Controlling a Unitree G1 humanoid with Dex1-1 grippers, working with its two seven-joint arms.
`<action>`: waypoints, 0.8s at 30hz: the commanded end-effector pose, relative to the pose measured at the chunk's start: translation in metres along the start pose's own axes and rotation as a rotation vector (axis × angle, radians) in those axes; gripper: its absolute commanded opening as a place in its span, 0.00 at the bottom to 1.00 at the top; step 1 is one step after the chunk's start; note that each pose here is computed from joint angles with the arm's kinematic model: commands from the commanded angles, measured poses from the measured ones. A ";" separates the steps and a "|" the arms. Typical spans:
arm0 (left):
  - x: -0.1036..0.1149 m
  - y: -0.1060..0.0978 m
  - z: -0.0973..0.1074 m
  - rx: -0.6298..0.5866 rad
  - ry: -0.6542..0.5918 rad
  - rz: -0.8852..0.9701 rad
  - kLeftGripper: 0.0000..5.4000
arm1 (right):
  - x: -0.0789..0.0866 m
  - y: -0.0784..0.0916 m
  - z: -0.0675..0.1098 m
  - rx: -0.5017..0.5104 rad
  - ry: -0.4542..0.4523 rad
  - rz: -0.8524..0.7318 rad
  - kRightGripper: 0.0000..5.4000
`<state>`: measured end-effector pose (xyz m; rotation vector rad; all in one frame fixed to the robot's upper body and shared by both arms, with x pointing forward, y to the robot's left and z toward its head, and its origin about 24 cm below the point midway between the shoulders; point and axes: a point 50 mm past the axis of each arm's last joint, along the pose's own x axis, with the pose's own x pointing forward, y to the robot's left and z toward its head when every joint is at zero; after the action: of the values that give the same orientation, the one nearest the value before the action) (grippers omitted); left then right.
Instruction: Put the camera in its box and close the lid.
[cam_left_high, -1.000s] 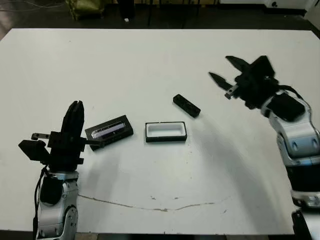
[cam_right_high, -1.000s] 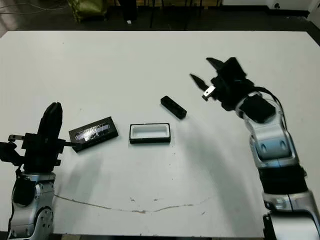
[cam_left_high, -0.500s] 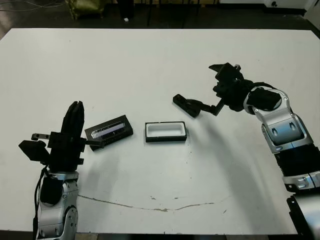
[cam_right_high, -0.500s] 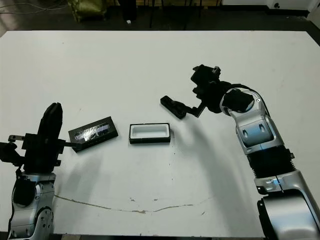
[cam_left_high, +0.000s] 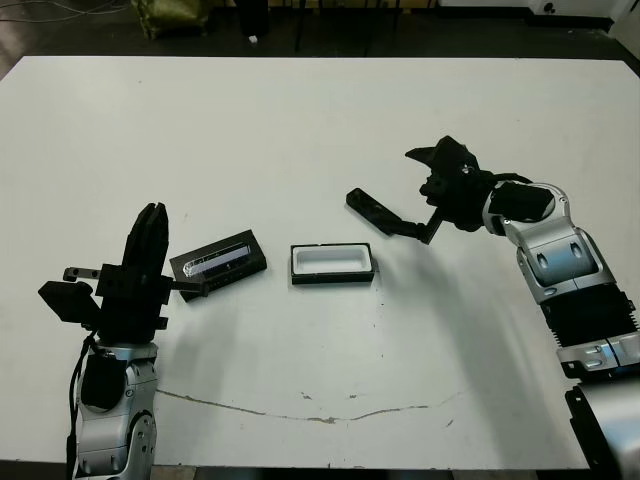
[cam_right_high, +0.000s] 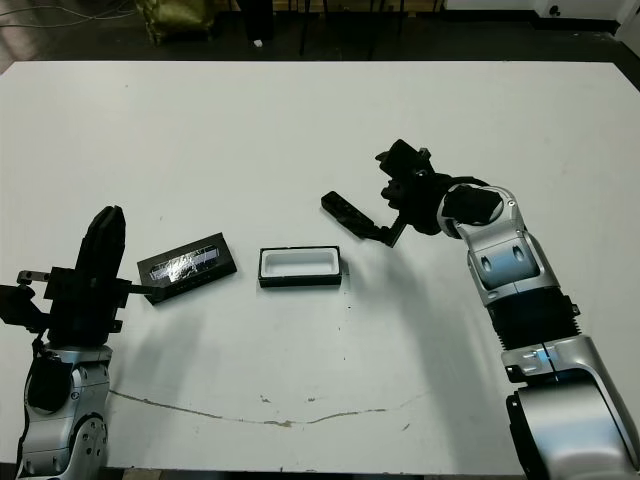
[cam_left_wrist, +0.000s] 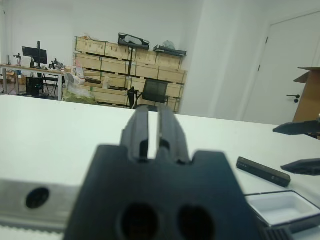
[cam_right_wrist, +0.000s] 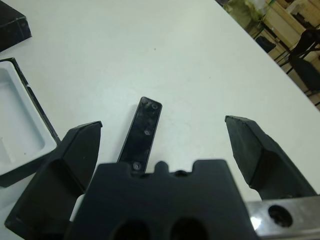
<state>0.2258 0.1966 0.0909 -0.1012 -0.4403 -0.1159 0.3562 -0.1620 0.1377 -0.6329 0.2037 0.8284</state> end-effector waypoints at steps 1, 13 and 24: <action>-0.005 0.002 -0.005 -0.011 0.032 0.013 0.00 | 0.002 0.000 -0.003 0.044 0.016 0.026 0.99; -0.005 0.001 -0.005 -0.015 0.040 0.018 0.00 | 0.010 0.002 -0.013 0.089 0.028 0.043 0.99; -0.006 0.000 -0.006 0.004 0.040 0.019 0.00 | 0.016 0.011 -0.025 0.172 0.037 0.052 0.86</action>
<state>0.2259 0.1957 0.0903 -0.1052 -0.4373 -0.1120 0.3623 -0.1575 0.1143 -0.5138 0.2838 0.8514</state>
